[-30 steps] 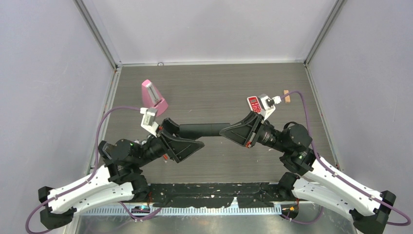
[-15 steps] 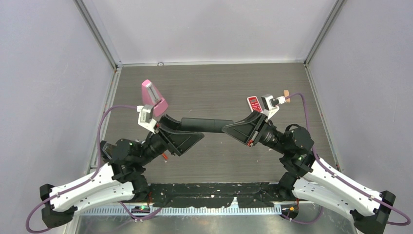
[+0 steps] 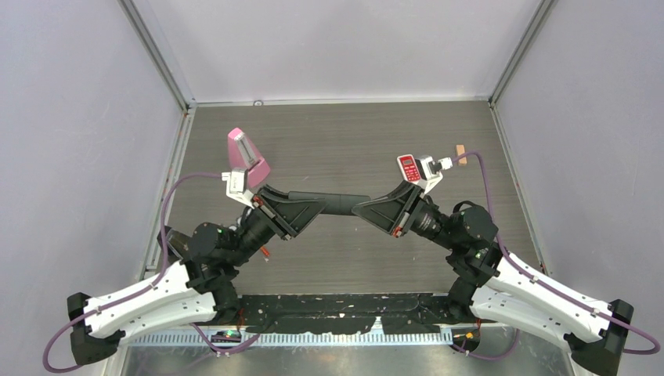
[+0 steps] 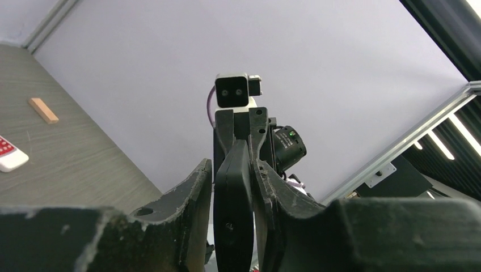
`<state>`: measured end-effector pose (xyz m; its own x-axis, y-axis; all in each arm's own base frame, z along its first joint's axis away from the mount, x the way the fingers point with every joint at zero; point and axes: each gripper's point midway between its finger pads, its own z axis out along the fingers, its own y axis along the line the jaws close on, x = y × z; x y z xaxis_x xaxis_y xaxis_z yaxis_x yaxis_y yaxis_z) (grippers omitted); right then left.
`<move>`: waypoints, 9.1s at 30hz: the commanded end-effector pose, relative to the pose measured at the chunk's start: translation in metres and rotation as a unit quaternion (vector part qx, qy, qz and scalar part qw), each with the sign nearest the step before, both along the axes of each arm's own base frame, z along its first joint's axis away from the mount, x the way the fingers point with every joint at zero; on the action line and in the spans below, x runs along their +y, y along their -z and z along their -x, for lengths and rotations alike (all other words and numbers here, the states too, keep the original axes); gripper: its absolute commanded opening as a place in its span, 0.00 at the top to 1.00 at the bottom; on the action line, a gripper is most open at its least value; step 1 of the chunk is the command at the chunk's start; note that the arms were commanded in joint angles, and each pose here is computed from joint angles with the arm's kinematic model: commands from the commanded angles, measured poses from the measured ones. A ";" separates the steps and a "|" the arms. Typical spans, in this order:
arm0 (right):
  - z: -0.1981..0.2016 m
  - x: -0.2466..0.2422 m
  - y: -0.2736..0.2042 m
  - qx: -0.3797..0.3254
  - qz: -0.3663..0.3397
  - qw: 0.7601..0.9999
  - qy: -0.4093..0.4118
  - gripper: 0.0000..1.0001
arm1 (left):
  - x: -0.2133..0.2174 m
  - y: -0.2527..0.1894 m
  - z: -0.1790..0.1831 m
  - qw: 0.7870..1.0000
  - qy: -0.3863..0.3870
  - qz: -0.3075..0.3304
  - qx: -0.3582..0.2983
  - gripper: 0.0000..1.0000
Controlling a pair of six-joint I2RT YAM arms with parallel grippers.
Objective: Load the batteries into the remote control
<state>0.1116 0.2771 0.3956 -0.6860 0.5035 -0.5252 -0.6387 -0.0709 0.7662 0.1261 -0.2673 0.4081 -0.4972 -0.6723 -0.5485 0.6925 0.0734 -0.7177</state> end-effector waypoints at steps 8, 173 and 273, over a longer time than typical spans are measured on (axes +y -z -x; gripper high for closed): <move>-0.007 0.001 0.000 -0.019 0.005 0.999 0.031 0.95 | -0.002 -0.005 -0.001 0.999 0.012 0.038 0.032 0.84; -0.112 -0.050 0.336 0.254 0.514 0.776 0.264 0.36 | 0.126 0.115 -0.039 0.910 -0.257 -0.313 0.090 1.00; -0.019 0.025 0.111 -0.218 0.489 0.841 0.077 0.92 | 0.020 0.157 -0.032 0.939 0.045 -0.173 0.292 1.00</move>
<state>0.1317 0.2987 0.2800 -0.2812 -0.2085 -0.9367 -0.8105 0.5743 0.1155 0.1675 -0.2322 0.2437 -0.7299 -0.4258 -0.5346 0.3141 0.4857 -0.8157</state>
